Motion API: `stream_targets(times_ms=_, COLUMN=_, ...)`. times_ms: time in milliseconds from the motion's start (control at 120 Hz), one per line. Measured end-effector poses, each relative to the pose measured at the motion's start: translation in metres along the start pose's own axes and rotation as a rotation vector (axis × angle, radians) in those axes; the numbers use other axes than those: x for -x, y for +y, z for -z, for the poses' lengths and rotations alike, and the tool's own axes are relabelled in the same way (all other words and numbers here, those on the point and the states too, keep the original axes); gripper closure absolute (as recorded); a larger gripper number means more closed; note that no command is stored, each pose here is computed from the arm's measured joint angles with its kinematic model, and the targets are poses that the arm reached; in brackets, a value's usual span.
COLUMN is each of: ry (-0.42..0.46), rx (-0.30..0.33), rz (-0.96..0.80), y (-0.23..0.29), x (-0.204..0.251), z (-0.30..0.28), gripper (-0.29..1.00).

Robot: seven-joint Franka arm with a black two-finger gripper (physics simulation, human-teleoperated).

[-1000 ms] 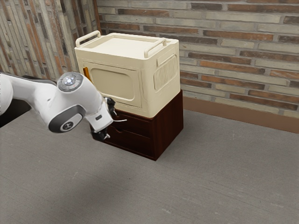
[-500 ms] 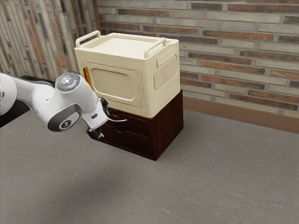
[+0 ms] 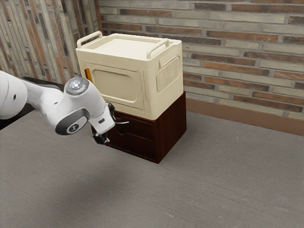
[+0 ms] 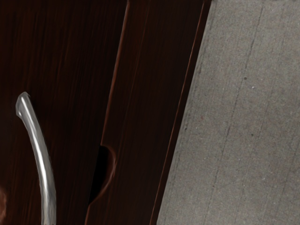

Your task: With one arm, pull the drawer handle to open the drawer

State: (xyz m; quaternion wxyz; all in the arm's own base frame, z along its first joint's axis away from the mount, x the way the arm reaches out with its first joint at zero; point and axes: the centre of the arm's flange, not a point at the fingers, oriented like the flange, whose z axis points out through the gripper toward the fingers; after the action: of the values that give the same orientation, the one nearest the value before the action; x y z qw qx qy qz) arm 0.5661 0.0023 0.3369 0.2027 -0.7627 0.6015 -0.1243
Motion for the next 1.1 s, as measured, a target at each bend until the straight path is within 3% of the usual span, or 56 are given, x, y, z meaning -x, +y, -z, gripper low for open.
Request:
stream_targets(times_ms=108, ry=0.001, rx=-0.016, rz=0.001, y=-0.010, x=-0.001, z=0.001, gripper=0.00)
stream_targets(times_ms=425, ry=-0.010, rx=0.023, rz=-0.006, y=-0.001, x=-0.002, z=-0.023, gripper=0.00)
stream_targets(times_ms=1100, ry=-0.012, rx=0.058, rz=-0.007, y=0.030, x=0.005, z=-0.010, gripper=0.00)
